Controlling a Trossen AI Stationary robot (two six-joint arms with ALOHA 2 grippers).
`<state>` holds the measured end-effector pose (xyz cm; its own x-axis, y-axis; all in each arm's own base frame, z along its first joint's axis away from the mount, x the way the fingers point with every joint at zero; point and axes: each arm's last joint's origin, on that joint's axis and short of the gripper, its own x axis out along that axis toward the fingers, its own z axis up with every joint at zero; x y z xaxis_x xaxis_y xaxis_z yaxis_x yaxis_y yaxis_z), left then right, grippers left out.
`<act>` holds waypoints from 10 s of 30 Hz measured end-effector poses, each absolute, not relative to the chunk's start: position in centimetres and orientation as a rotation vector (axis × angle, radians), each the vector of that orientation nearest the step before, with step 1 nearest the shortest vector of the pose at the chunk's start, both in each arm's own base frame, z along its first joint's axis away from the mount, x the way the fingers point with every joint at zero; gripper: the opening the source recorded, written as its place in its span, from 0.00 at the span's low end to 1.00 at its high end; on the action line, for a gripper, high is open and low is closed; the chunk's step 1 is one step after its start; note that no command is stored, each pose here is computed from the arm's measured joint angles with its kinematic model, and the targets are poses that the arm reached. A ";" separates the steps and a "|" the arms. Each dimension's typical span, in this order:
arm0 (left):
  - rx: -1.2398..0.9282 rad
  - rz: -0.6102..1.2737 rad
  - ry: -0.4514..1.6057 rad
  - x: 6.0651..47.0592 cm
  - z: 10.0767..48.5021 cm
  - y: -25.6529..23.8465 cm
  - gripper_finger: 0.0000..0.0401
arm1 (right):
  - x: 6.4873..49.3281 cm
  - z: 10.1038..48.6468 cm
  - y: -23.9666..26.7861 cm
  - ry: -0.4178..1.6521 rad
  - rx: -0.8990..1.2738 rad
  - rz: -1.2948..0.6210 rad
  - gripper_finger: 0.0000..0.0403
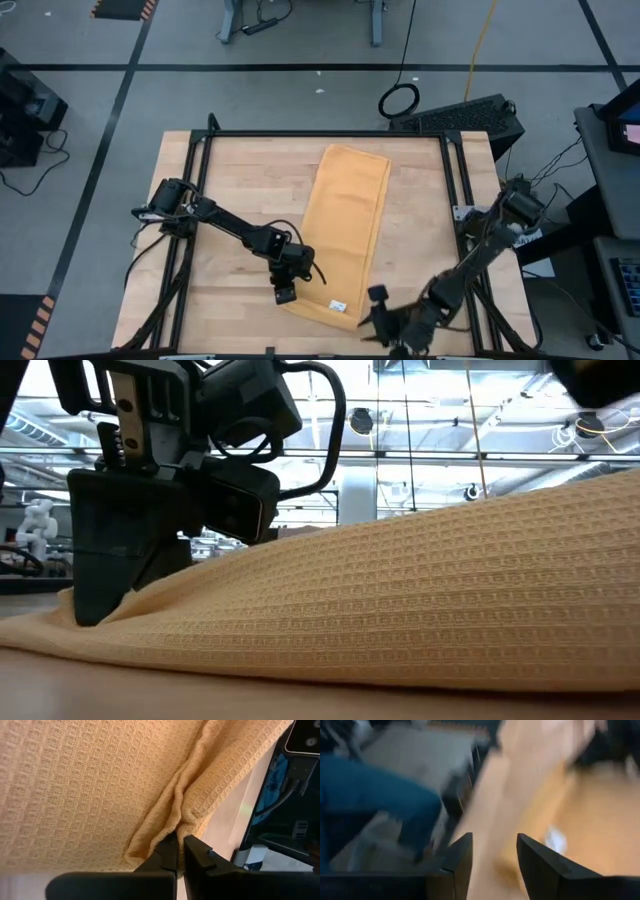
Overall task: Roll towel
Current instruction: Roll the yellow towel
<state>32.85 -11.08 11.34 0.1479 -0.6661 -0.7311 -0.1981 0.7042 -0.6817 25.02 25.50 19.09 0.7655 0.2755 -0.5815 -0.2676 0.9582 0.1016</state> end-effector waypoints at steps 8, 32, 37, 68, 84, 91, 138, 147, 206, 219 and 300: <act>-0.773 -0.384 1.408 33.0 11.4 -10.9 0.02 | 26.8 15.5 27.7 0.453 -0.046 0.238 0.18; -0.745 -0.406 1.387 33.1 11.4 -10.8 0.02 | 28.9 11.3 24.4 0.647 0.052 -0.001 0.00; -0.722 -0.412 1.375 33.1 11.5 -10.8 0.05 | 29.0 9.4 24.4 0.677 0.057 -0.026 0.00; 0.191 -0.258 0.786 25.7 19.5 -22.1 0.29 | 29.0 7.7 24.5 0.698 0.128 -0.057 0.00; 0.294 -0.062 0.978 27.7 14.5 -19.5 0.02 | 29.0 7.7 24.5 0.702 0.107 -0.044 0.00; 0.266 -0.111 1.033 27.2 12.9 -18.2 0.03 | 29.0 7.6 24.5 0.702 0.109 -0.045 0.00; 0.445 -0.281 0.883 24.8 11.5 -21.4 0.66 | 29.1 7.7 24.6 0.704 0.197 -0.045 0.00; 0.275 -0.343 0.985 26.1 11.3 -19.7 0.39 | 29.1 7.9 24.6 0.701 0.198 -0.043 0.00; -0.512 -0.436 1.146 29.3 13.4 -14.9 0.10 | 28.2 8.9 27.4 0.656 0.380 -0.082 0.07; -0.295 -0.417 1.201 26.7 15.4 -14.9 0.56 | 28.8 10.1 25.7 0.750 0.477 -0.085 0.03; -0.650 -0.055 1.106 29.4 13.9 -13.7 0.01 | 30.0 8.7 26.5 0.524 -0.408 -0.068 0.52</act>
<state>29.36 -13.70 13.94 0.4670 -0.3538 -0.8104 -0.2713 0.8149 -0.5121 30.02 26.45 8.73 0.8655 -0.1660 -0.4725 -0.0397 0.9177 -0.3952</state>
